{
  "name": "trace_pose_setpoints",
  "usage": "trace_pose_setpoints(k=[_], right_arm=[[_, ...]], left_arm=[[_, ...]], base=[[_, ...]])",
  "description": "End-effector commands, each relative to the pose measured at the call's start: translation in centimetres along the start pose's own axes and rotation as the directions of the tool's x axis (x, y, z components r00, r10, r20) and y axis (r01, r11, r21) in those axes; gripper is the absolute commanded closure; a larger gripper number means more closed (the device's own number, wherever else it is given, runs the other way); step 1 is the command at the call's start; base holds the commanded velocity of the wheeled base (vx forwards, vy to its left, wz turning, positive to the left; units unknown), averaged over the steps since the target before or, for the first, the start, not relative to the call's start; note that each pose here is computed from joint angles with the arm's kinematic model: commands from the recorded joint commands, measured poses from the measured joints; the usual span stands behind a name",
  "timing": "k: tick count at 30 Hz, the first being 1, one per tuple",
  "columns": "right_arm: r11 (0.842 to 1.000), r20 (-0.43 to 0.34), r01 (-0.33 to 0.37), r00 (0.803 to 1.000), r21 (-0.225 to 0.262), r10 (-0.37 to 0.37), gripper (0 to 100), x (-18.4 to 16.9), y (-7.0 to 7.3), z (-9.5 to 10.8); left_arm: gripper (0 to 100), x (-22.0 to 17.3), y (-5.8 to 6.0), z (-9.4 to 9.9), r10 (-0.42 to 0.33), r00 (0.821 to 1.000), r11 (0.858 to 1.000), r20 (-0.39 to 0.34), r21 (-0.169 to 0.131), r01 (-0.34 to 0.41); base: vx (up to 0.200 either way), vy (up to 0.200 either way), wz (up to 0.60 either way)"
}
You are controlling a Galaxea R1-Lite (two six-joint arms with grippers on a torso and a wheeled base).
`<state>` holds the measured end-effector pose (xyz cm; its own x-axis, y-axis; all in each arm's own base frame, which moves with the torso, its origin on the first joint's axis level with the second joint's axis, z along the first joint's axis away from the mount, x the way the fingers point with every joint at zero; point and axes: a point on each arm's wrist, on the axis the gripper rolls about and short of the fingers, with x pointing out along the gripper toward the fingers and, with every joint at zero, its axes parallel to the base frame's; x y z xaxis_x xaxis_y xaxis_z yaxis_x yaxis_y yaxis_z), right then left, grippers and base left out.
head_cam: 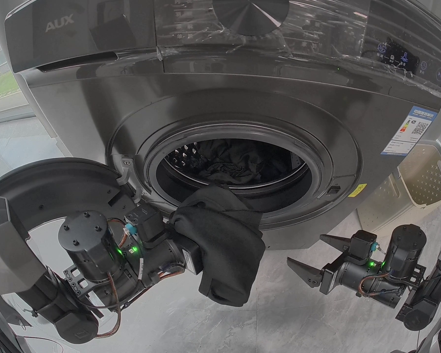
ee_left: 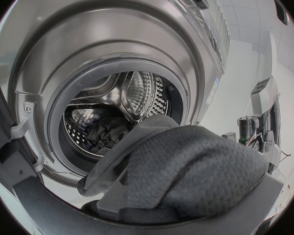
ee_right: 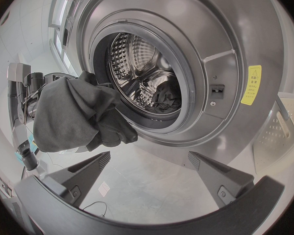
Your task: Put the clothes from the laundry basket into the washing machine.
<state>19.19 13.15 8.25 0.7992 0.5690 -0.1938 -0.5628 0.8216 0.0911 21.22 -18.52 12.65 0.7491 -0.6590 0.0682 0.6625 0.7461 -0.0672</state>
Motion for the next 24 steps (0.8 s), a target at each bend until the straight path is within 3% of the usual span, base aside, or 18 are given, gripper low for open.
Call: trace_pose_setpoints(k=[1,6,10,11,16,17,24], right_arm=[[1.000,-0.005,-0.003,1.000,-0.001,0.003,0,0.0,0.0,-0.1],[1.000,-0.012,-0.005,1.000,-0.001,0.005,0,-0.1,0.1,-0.2],[0.999,-0.040,-0.039,0.998,-0.011,0.038,0,-0.8,0.8,-0.7],[0.997,-0.059,-0.074,0.996,-0.019,0.072,0,-1.5,1.5,-1.0],[0.992,-0.091,-0.124,0.988,-0.029,0.121,0,-2.3,2.5,-1.6],[0.989,-0.086,-0.144,0.986,-0.031,0.141,0,-2.7,2.9,-1.4],[0.987,-0.080,-0.158,0.985,-0.033,0.155,0,-2.9,3.2,-1.3]], left_arm=[[100,0.0,-0.1,-0.1,-0.002,1.000,1.000,-0.004,0.000,0.002],[100,0.1,-0.1,-0.1,-0.002,1.000,1.000,-0.003,-0.002,0.002],[100,0.1,-0.5,-0.1,-0.018,1.000,1.000,-0.002,-0.004,0.018],[100,0.5,-0.7,-0.5,-0.025,1.000,1.000,-0.010,-0.005,0.025],[100,2.7,-0.9,-2.2,-0.029,0.999,1.000,-0.038,0.001,0.029],[100,3.9,-0.9,-2.9,-0.022,0.999,1.000,-0.038,0.021,0.022],[100,8.5,-0.6,-3.0,0.012,0.998,1.000,0.063,0.019,-0.013]], base=[[0.200,0.000,0.00],[0.200,0.000,0.00],[0.000,0.000,0.00],[0.000,0.000,0.00],[0.000,0.000,0.00],[0.000,0.000,0.00],[0.000,0.000,0.00]])
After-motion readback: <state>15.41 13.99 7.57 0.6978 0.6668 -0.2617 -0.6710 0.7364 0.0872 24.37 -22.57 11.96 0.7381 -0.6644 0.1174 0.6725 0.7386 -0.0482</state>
